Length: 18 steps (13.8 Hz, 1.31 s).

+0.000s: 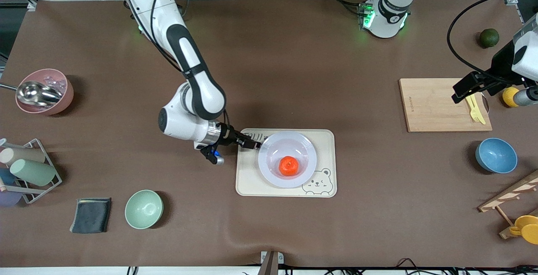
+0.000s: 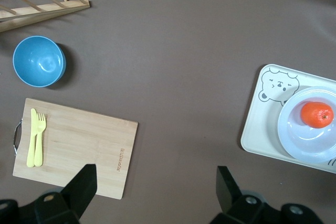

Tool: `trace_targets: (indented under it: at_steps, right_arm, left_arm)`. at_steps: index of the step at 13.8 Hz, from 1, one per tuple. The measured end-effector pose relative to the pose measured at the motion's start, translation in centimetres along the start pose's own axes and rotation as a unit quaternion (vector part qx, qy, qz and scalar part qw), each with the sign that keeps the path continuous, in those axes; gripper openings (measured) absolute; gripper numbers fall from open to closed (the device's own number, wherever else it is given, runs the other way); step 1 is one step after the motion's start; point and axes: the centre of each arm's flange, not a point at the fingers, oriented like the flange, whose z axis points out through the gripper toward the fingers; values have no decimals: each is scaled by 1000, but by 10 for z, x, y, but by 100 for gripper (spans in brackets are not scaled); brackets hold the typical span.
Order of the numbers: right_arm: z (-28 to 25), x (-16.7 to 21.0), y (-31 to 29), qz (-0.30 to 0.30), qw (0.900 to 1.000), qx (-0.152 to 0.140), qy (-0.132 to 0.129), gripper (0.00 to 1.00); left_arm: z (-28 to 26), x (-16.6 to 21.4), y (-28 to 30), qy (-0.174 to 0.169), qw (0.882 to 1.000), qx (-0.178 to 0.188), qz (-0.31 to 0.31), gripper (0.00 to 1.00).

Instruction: Place orange and plate with both arms

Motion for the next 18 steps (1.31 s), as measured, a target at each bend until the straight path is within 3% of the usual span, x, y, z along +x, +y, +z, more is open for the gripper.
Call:
trace_targets:
  at_steps: [2, 7, 10, 16, 18]
  right_arm:
    - [-19, 5, -2, -1, 1000, -24, 0, 74]
    - [-69, 18, -3, 10, 999, -38, -28, 80]
    - [-137, 41, 13, 20, 996, -66, -51, 100]
    - [-222, 55, 36, 10, 992, -117, -46, 100]
    - [-274, 75, 67, -2, 987, -153, -38, 100]
  left_arm:
    - [0, 0, 0, 0, 1000, 0, 0, 100]
    - [0, 0, 0, 0, 1000, 0, 0, 100]
    - [0, 0, 0, 0, 1000, 0, 0, 100]
    - [0, 0, 0, 0, 1000, 0, 0, 100]
    - [0, 0, 0, 0, 1000, 0, 0, 100]
